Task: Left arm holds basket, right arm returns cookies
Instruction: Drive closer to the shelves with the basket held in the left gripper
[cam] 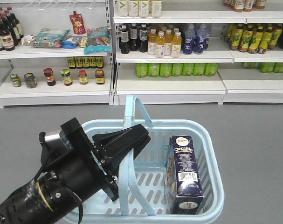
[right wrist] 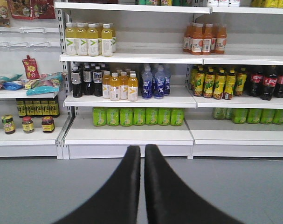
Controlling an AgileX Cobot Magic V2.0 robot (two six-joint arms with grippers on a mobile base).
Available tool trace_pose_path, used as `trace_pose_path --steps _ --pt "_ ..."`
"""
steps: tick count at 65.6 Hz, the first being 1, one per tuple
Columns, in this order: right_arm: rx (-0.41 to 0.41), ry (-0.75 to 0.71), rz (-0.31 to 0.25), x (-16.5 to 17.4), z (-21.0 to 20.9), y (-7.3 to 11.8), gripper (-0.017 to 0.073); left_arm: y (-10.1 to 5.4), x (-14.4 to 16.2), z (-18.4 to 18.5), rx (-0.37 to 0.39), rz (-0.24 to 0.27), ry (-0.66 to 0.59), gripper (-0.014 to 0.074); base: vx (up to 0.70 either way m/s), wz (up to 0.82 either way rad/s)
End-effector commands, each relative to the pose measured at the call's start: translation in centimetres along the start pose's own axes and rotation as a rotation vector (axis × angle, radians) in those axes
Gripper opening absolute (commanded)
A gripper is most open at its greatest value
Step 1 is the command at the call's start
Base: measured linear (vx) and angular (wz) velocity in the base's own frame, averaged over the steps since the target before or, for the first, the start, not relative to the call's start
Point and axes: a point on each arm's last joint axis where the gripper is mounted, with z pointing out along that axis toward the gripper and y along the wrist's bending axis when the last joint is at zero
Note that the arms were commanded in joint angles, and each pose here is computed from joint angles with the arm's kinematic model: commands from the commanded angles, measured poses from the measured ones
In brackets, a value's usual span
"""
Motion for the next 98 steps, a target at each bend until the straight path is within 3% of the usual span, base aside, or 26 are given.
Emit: trace_pose_path --steps 1,98 --pt "-0.006 -0.065 -0.015 -0.14 0.01 0.06 -0.0006 -2.87 0.66 0.17 0.194 0.001 0.04 -0.0003 0.52 -0.02" --pt "-0.006 -0.065 -0.015 -0.14 0.01 0.06 -0.0006 -2.86 0.66 0.17 0.194 0.001 0.04 -0.0003 0.46 0.01"
